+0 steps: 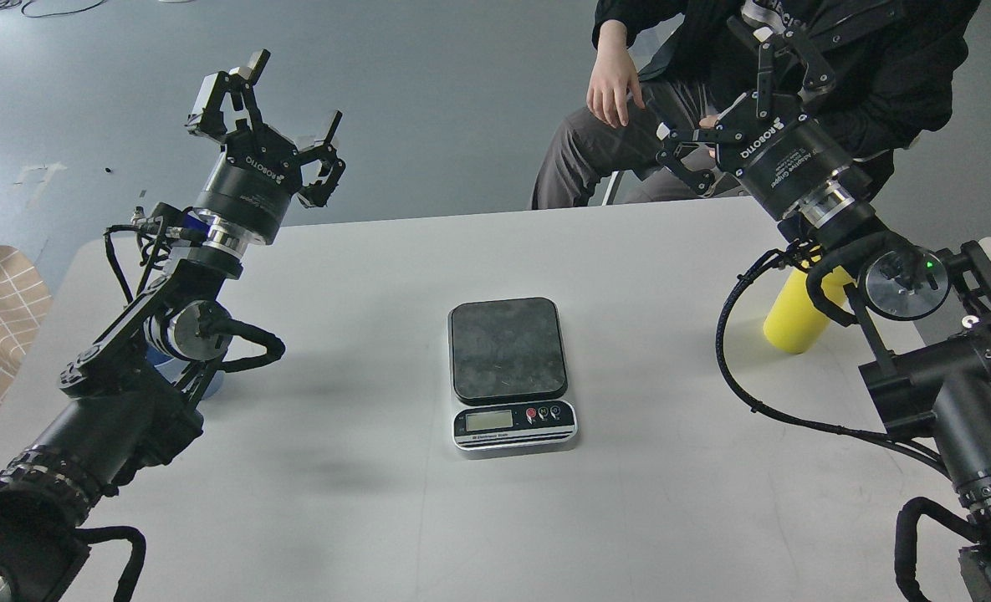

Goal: Pour seasoning into cup on scale with both arms

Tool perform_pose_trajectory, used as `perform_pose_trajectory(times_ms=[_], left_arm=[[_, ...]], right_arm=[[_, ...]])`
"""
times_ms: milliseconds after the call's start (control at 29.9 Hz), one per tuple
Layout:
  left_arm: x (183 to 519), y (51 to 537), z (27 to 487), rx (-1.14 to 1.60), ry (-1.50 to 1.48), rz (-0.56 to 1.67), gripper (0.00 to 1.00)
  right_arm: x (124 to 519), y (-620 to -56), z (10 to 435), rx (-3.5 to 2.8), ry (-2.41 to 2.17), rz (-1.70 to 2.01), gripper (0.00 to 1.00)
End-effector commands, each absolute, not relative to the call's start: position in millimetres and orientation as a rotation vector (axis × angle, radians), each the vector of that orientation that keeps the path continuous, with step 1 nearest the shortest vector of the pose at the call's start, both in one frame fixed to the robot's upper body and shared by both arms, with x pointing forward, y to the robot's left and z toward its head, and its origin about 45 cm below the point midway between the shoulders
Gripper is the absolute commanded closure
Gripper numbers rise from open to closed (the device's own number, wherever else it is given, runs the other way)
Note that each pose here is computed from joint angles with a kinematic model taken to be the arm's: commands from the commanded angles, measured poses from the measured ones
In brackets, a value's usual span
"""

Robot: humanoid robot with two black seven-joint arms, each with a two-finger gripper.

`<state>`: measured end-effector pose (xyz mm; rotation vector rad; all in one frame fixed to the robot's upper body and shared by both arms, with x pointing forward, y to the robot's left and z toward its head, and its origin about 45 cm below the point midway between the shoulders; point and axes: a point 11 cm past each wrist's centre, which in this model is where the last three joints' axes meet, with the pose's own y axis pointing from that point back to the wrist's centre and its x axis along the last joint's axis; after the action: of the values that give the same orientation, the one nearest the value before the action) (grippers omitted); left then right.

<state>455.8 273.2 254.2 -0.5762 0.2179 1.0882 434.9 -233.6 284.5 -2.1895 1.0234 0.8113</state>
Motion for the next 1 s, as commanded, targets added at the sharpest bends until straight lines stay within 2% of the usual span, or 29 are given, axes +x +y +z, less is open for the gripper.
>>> perform_pose_trajectory(times_ms=[0, 969], left_arm=[[455.8, 273.1, 254.1, -0.576, 0.218, 1.088, 0.02], [456.4, 273.4, 255.7, -0.576, 0.214, 1.087, 0.02]], right_arm=[[434.9, -233.6, 284.5, -2.189, 1.024, 0.811, 0.0], [433.6, -233.2, 283.1, -2.188, 1.023, 0.815, 0.0]])
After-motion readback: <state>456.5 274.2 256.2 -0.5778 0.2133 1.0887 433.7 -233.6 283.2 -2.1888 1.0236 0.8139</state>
